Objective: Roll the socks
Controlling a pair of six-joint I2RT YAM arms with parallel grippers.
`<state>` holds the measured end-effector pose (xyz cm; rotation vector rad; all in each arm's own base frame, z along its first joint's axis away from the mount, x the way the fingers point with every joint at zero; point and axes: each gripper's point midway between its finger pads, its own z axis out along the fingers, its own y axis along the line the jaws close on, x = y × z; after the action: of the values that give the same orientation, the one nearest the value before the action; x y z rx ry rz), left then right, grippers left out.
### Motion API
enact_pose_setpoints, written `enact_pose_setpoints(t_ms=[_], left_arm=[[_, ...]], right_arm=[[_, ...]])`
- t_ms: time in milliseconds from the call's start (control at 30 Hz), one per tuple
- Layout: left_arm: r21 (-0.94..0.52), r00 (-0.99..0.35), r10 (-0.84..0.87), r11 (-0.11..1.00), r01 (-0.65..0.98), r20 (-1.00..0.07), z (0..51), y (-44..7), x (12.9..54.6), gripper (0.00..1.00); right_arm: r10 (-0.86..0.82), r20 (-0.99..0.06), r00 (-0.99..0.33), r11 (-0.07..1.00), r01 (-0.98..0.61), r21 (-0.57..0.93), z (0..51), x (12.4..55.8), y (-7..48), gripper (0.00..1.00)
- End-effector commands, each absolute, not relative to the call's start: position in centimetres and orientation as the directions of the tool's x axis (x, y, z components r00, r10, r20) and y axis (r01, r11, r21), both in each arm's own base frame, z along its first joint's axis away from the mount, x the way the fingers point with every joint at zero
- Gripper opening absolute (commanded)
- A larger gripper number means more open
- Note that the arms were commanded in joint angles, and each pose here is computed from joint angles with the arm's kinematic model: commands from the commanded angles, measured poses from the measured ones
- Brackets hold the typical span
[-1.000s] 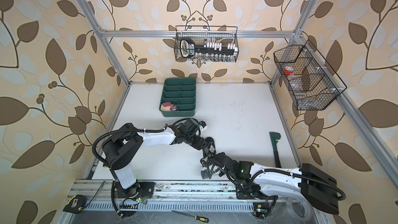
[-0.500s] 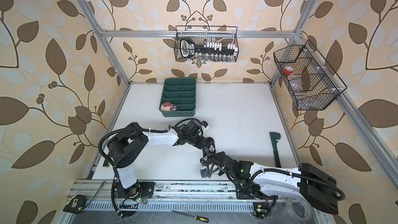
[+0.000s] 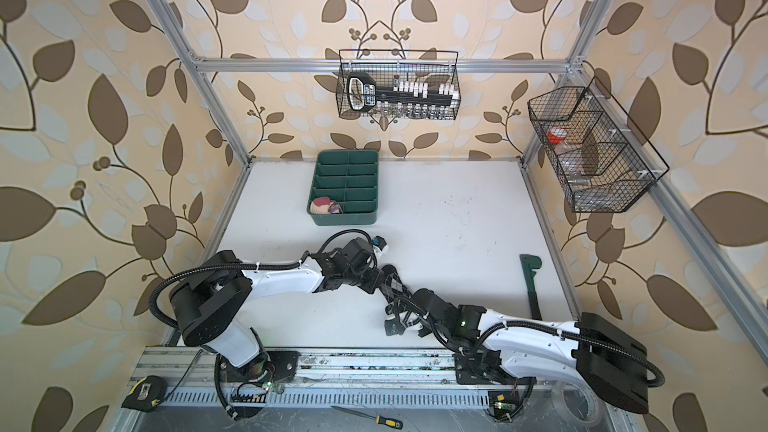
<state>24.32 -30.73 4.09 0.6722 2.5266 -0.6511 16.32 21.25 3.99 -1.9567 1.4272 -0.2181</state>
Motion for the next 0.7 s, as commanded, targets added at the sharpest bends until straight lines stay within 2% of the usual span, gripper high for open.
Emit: enact_pose_setpoints(t_ms=[0, 200, 500, 600, 633, 667], left_arm=[[-0.228, -0.745, 0.344, 0.806, 0.546, -0.571, 5.3, -29.0, 26.6, 0.0], [-0.226, -0.739, 0.335, 0.808, 0.545, -0.584, 5.7, -29.2, 27.8, 0.0], [-0.246, -0.747, 0.295, 0.818, 0.52, -0.596, 5.2, -29.2, 28.1, 0.0], [-0.234, -0.745, 0.285, 0.83, 0.507, -0.603, 5.2, -28.7, 28.3, 0.0], [-0.232, -0.745, 0.28, 0.833, 0.502, -0.606, 5.2, -28.5, 28.3, 0.03], [-0.229, -0.744, 0.272, 0.838, 0.494, -0.61, 5.2, -28.3, 28.4, 0.1]], right_arm=[[-0.911, -0.262, 0.318, -0.182, -0.881, -0.436, 2.1, 13.7, 20.1, 0.0], [-0.916, -0.313, 0.249, -0.188, -0.959, -0.214, 1.8, 11.1, 20.7, 0.0], [-0.933, -0.338, 0.124, -0.156, -0.985, 0.069, 1.2, 8.8, 22.4, 0.0], [-0.942, -0.316, 0.111, -0.161, -0.977, 0.138, 0.6, 8.1, 22.2, 0.0], [-0.945, -0.31, 0.107, -0.158, -0.977, 0.142, 0.5, 8.2, 22.2, 0.0], [-0.948, -0.302, 0.102, -0.153, -0.977, 0.15, 0.2, 8.2, 22.2, 0.0]])
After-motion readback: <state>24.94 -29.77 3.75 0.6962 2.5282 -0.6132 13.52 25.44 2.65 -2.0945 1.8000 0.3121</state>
